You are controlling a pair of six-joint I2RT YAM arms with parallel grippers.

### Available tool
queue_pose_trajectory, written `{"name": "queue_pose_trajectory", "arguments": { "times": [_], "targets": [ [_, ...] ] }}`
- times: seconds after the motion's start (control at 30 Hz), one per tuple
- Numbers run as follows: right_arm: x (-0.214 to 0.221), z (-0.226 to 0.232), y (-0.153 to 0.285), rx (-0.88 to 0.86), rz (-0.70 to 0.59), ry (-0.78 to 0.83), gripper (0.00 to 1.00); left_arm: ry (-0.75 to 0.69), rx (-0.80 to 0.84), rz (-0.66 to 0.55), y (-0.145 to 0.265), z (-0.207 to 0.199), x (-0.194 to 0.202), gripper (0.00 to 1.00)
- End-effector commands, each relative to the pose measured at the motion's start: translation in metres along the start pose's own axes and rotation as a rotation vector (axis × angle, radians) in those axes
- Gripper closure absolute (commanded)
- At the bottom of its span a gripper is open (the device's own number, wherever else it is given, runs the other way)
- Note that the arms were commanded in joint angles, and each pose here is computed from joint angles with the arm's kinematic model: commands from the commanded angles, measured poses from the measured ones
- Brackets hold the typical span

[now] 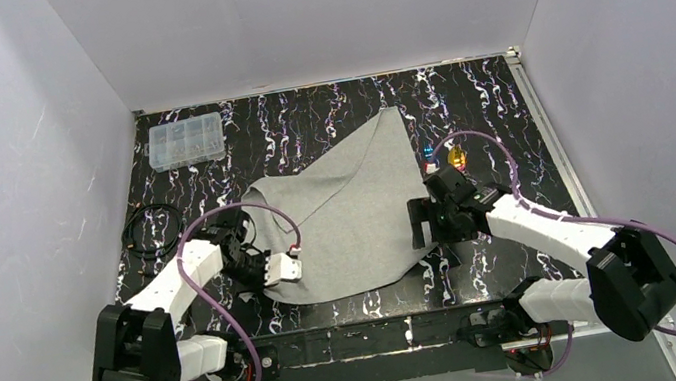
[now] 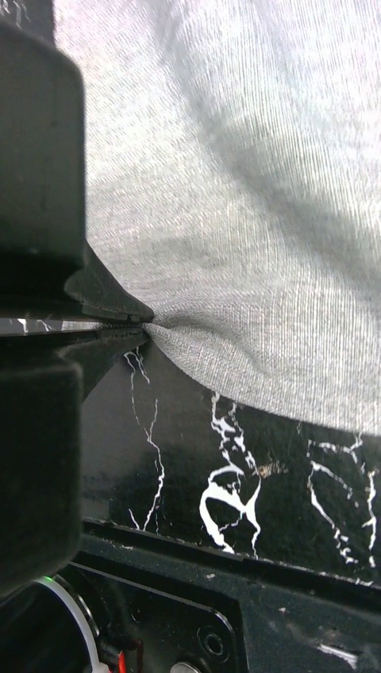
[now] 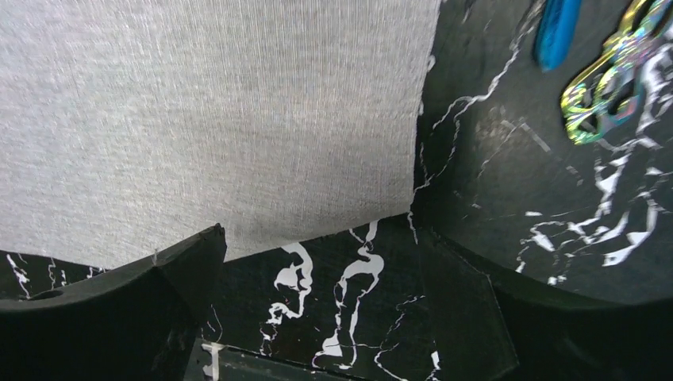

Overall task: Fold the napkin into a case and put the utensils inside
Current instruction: Flatten out the crumpled napkin at the center of the board.

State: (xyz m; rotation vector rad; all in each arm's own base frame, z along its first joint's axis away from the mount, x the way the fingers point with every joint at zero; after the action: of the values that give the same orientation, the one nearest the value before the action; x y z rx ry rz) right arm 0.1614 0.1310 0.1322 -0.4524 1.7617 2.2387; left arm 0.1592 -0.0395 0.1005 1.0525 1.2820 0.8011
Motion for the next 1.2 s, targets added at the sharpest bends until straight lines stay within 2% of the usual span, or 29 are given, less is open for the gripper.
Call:
{"name": "queue_pose_trajectory", "arguments": {
  "times": [0.0,0.23,0.37,0.43,0.5,0.57,0.6,0.63,0.73,0.9,1.17],
  "targets": [
    [0.002,0.007,0.000,-0.094,-0.020,-0.046,0.01,0.060,-0.042,-0.017,0.020,0.011,-0.010,1.00],
    [-0.002,-0.002,-0.010,-0.106,-0.079,-0.070,0.04,0.089,-0.056,-0.027,0.030,0.017,-0.015,1.00],
    [-0.002,-0.002,-0.014,-0.128,-0.100,-0.085,0.19,0.101,-0.071,-0.035,0.032,0.019,-0.017,1.00],
    [-0.002,-0.002,-0.016,-0.124,-0.095,-0.087,0.33,0.120,-0.085,-0.047,0.036,0.022,-0.020,1.00],
    [-0.003,-0.002,-0.015,-0.117,-0.083,-0.082,0.54,0.142,-0.100,-0.059,0.040,0.027,-0.023,1.00],
    [-0.006,-0.001,-0.009,-0.113,-0.087,-0.074,0.84,0.157,-0.120,-0.072,0.047,0.031,-0.026,1.00],
    [-0.010,0.000,-0.004,-0.110,-0.102,-0.064,0.94,0.162,-0.133,-0.078,0.051,0.034,-0.028,1.00],
    [-0.015,0.001,0.003,-0.108,-0.121,-0.053,0.99,0.170,-0.161,-0.091,0.060,0.039,-0.033,1.00],
    [-0.038,0.009,0.038,-0.131,-0.225,-0.012,0.99,0.214,-0.227,-0.151,0.090,0.054,-0.047,1.00],
    [-0.079,0.033,0.123,-0.266,-0.402,0.078,0.99,0.252,-0.371,-0.328,0.172,0.073,-0.086,1.00],
    [-0.090,0.037,0.237,-0.350,-0.608,0.131,0.99,0.129,-0.614,-0.431,0.256,0.033,-0.118,1.00]
  ]
}}
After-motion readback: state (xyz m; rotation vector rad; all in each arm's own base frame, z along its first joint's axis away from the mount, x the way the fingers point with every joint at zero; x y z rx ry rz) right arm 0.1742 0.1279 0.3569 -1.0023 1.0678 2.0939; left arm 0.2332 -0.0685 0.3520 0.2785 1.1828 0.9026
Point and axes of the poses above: each gripper's point midway between its finger pads, its own y axis back along the fingers, its own z axis along the line the jaws close on, x = y × z, the point moved 9 cm from there along y, back along the fingers, and after that the axes turned 3 degrees about -y, right-handed, at the moved point
